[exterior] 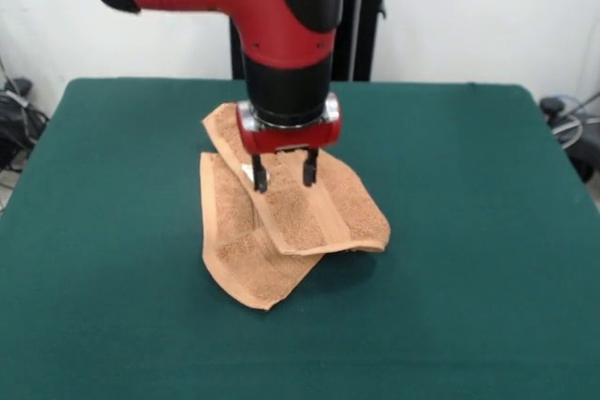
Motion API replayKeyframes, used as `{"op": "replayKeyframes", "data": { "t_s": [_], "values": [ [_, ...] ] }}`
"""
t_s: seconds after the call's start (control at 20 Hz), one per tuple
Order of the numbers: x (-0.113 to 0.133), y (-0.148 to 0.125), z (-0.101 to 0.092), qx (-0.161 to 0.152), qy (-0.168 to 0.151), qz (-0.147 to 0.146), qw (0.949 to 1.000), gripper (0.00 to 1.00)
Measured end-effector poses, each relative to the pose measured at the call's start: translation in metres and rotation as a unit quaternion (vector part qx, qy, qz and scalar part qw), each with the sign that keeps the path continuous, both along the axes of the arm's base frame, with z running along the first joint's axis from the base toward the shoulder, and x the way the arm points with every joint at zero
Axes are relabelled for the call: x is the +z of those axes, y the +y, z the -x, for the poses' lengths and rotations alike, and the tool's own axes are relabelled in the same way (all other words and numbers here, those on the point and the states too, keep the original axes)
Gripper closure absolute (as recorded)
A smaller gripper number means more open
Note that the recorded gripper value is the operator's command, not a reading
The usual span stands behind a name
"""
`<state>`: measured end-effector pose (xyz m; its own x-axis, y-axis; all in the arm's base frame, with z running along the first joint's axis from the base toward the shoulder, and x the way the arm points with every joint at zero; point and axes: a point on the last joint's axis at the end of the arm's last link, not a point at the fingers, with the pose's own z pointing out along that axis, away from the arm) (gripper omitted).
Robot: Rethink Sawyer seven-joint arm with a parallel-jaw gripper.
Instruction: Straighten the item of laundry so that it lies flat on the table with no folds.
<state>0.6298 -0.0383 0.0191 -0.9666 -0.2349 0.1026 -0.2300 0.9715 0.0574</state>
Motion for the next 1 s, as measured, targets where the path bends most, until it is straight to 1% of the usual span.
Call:
{"op": "replayKeyframes", "data": {
  "t_s": [0.35,0.45,0.6,0.8,1.0],
  "values": [
    [-0.019,0.01,0.004,0.026,-0.002,-0.002,0.9997,0.0],
    [-0.024,0.012,0.004,0.04,-0.015,-0.001,0.9991,0.0],
    [-0.028,0.012,0.004,0.049,-0.024,0.001,0.9985,0.0],
    [-0.036,0.009,0.005,0.058,-0.037,0.004,0.9977,0.0],
    [-0.043,0.009,0.007,0.063,-0.042,0.003,0.9971,0.0]
  ]
}}
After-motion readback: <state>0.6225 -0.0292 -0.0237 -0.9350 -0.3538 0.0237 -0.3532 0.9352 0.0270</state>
